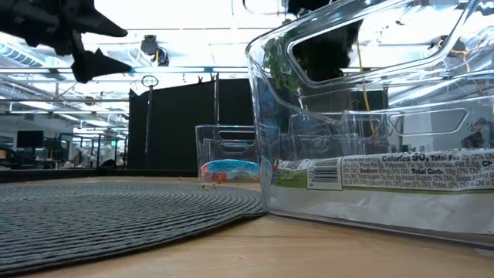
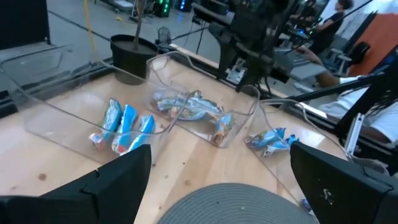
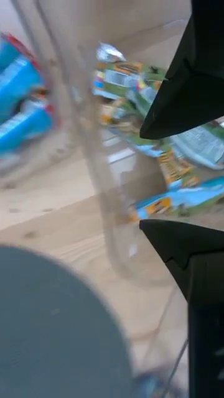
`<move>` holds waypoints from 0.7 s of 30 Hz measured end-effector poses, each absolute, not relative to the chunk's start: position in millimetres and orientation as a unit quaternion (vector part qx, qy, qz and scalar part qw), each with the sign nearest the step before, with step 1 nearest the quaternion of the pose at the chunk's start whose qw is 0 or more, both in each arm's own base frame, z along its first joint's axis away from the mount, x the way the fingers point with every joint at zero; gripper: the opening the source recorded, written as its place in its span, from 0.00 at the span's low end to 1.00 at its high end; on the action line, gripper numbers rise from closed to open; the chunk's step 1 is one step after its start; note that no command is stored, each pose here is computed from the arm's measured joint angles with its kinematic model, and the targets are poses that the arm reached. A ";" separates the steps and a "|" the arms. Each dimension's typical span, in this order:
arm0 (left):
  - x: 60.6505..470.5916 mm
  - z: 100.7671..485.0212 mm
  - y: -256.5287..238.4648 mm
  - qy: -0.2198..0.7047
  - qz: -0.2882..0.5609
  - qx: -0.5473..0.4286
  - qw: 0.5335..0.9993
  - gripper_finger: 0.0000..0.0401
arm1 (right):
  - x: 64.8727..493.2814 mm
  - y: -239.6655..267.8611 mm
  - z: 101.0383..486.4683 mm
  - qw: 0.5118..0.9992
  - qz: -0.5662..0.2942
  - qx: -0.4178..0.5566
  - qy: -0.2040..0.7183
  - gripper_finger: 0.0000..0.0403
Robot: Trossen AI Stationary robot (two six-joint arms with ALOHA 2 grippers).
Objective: Pick and place Granola Bars by type
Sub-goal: Return to Home Position
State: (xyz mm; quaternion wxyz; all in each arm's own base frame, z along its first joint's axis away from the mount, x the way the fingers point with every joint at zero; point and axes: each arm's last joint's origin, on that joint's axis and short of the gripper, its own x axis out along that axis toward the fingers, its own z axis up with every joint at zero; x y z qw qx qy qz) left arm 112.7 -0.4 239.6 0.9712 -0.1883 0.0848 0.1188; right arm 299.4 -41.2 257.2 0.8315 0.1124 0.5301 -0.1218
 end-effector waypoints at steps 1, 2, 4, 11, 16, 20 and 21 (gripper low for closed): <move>112.0 236.8 -0.6 0.080 0.117 -0.189 0.972 0.95 | 298.4 -41.1 264.5 0.838 -0.126 0.120 0.517 0.53; 110.9 234.2 -0.6 0.075 0.115 -0.190 0.972 0.95 | 295.4 -40.7 271.7 0.844 -0.129 0.126 0.505 0.53; 108.9 226.6 -0.4 0.070 0.115 -0.195 0.972 0.95 | 287.7 -39.6 286.4 0.858 -0.135 0.141 0.476 0.54; 101.8 218.1 -0.4 0.038 0.098 -0.208 0.972 0.95 | 242.7 -22.5 339.9 0.916 -0.108 0.147 0.357 0.53; 97.4 220.5 -0.1 0.024 0.094 -0.186 0.978 0.95 | 213.3 -1.8 348.1 0.968 -0.061 0.111 0.218 0.53; 94.0 222.8 0.7 0.009 0.099 -0.172 0.980 0.94 | 189.1 12.6 332.7 0.983 -0.020 0.097 0.155 0.54; 93.1 223.1 0.7 0.007 0.099 -0.169 0.981 0.94 | 183.3 15.6 326.8 0.985 -0.011 0.095 0.147 0.53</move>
